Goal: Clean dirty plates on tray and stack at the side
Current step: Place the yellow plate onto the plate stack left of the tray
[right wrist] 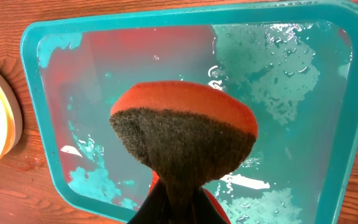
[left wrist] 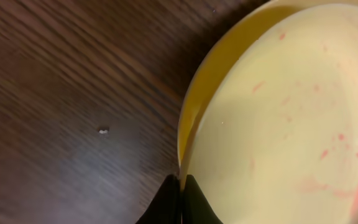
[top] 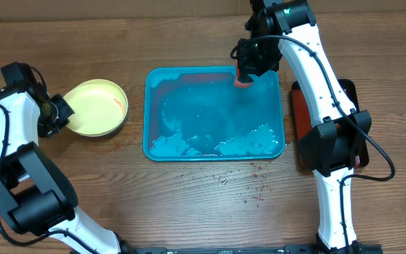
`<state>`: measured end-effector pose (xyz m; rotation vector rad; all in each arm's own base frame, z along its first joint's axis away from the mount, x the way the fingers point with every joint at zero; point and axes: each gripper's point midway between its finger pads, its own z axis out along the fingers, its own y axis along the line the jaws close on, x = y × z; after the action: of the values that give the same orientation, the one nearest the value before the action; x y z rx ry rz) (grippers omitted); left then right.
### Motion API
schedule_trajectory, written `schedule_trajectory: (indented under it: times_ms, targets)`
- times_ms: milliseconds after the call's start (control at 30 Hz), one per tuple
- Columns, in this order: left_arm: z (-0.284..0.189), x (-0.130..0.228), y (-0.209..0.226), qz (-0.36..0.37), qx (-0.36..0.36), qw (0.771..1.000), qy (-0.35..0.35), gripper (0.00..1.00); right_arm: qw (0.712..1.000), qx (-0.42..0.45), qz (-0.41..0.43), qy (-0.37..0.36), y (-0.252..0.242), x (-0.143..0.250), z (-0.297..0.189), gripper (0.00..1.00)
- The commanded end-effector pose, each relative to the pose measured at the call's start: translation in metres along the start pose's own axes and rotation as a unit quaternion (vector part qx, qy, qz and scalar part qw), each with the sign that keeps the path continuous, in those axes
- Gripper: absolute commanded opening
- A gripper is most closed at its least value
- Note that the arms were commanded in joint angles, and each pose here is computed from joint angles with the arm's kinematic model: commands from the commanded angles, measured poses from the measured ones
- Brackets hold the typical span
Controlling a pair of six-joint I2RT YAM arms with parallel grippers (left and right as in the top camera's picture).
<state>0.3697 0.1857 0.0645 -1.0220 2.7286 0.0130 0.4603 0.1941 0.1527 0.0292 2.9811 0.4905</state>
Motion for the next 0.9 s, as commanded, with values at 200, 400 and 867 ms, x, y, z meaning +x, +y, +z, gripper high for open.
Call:
schedule_trajectory:
  times_ms: [200,400,867]
  targets:
    - [0.009,-0.011,-0.011,-0.008,0.021,1.000,-0.019,0.07,1.000,-0.005,-0.008,-0.023,0.006,-0.004,-0.019,0.07]
    - [0.007,-0.012,-0.019,-0.003,0.039,0.999,-0.020,0.68,1.000,-0.005,-0.008,-0.023,0.006,-0.004,-0.019,0.07]
    - [-0.086,-0.029,-0.094,0.118,0.084,0.989,-0.041,0.69,1.000,-0.001,0.008,-0.028,-0.006,-0.001,-0.039,0.04]
